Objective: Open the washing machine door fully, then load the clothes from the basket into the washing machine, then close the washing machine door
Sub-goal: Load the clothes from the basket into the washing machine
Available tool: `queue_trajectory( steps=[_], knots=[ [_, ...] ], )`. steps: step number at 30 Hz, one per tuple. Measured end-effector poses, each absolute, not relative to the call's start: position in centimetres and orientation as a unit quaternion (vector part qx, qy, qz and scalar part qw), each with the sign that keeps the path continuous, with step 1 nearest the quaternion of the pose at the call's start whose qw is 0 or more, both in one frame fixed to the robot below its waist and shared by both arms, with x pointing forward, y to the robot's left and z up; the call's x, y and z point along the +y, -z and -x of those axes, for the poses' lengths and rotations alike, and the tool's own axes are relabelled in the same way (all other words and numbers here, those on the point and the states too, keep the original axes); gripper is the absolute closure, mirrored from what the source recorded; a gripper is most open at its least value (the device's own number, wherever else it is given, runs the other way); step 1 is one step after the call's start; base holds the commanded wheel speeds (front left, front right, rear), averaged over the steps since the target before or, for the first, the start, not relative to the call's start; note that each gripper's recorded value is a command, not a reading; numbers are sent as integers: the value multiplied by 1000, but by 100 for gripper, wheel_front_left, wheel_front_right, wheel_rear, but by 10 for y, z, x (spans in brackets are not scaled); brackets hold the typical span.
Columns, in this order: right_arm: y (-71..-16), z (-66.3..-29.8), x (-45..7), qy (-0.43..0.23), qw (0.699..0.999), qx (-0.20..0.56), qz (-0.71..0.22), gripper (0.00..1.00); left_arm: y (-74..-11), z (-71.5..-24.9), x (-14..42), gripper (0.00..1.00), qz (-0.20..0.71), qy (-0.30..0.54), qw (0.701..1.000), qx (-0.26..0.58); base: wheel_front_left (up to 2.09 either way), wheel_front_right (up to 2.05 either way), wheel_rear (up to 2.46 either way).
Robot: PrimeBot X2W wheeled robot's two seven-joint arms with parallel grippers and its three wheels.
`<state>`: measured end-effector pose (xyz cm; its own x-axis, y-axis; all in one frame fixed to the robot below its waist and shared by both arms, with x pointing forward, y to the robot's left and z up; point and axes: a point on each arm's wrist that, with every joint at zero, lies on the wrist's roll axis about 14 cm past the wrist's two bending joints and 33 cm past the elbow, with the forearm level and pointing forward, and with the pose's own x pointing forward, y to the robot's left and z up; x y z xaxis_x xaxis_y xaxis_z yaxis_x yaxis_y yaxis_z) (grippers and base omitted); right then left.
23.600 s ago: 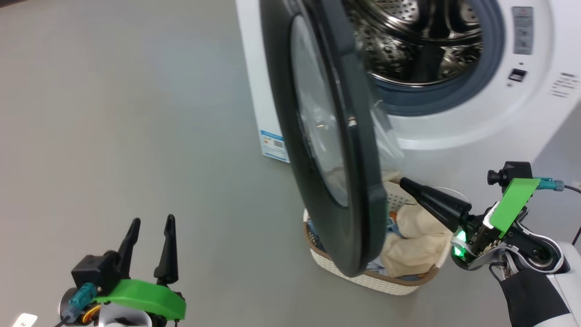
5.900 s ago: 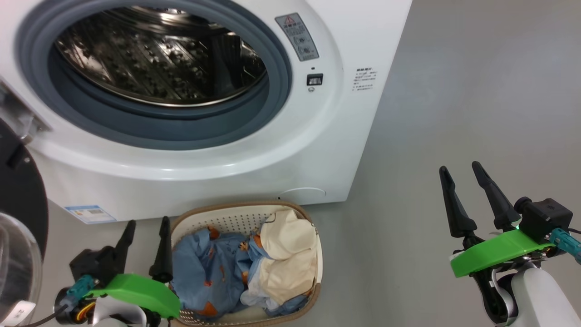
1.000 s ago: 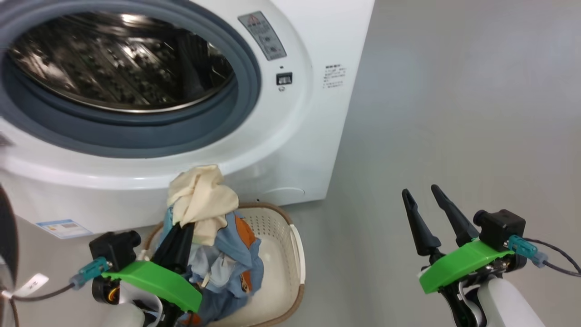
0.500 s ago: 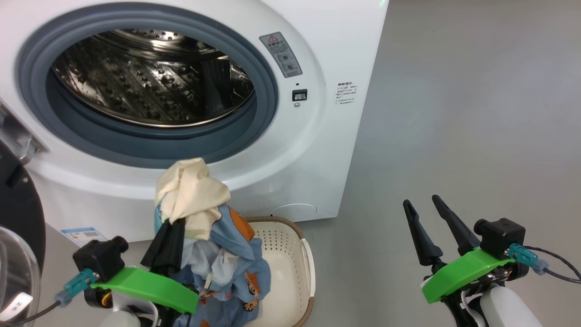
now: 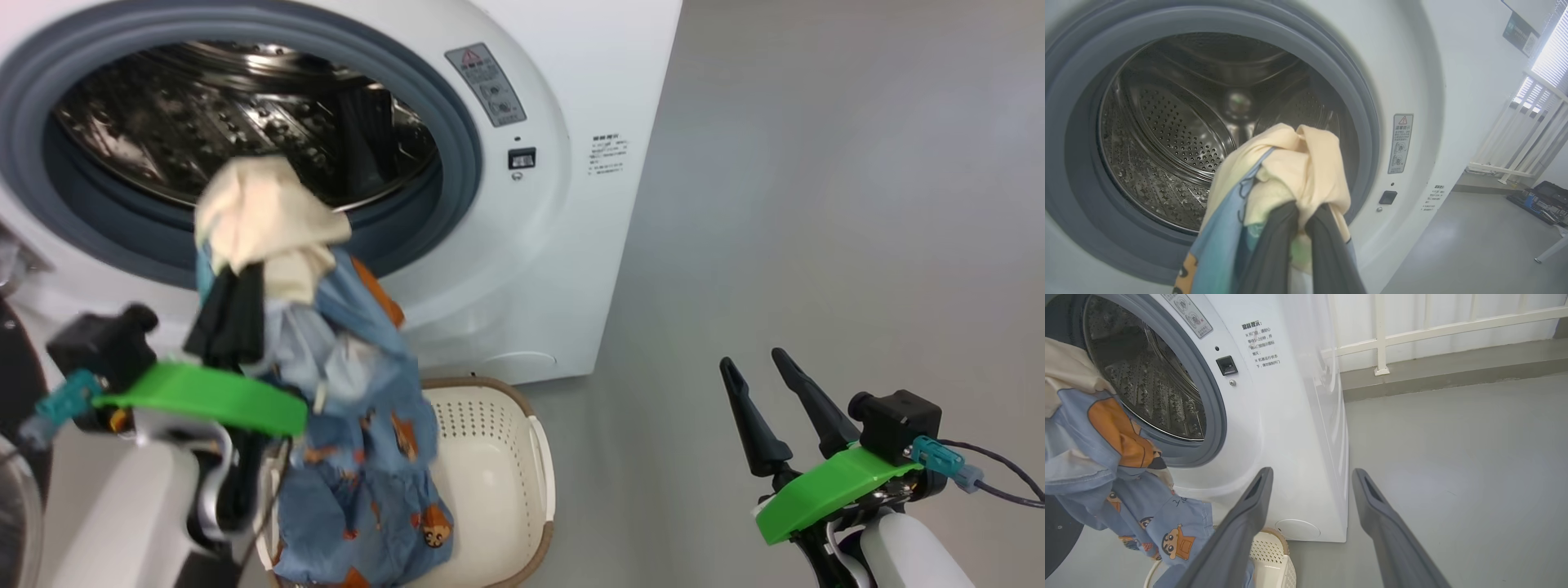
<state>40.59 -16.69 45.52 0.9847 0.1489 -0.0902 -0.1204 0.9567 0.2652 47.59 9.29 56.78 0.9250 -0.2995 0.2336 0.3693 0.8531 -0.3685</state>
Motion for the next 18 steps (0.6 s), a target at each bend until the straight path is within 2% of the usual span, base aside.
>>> queue_trajectory(
  steps=[6, 18],
  knots=[
    [-447, -411, -165, -67, 987, 65, -134, 0, -558, -514, 97, 100, 189, 161, 966, -69, 0, 0, 0],
    [-436, -436, -179, -44, 989, 64, -128, 0, -482, -599, 96, 100, 169, 133, 976, 29, 0, 0, 0]
  ],
)
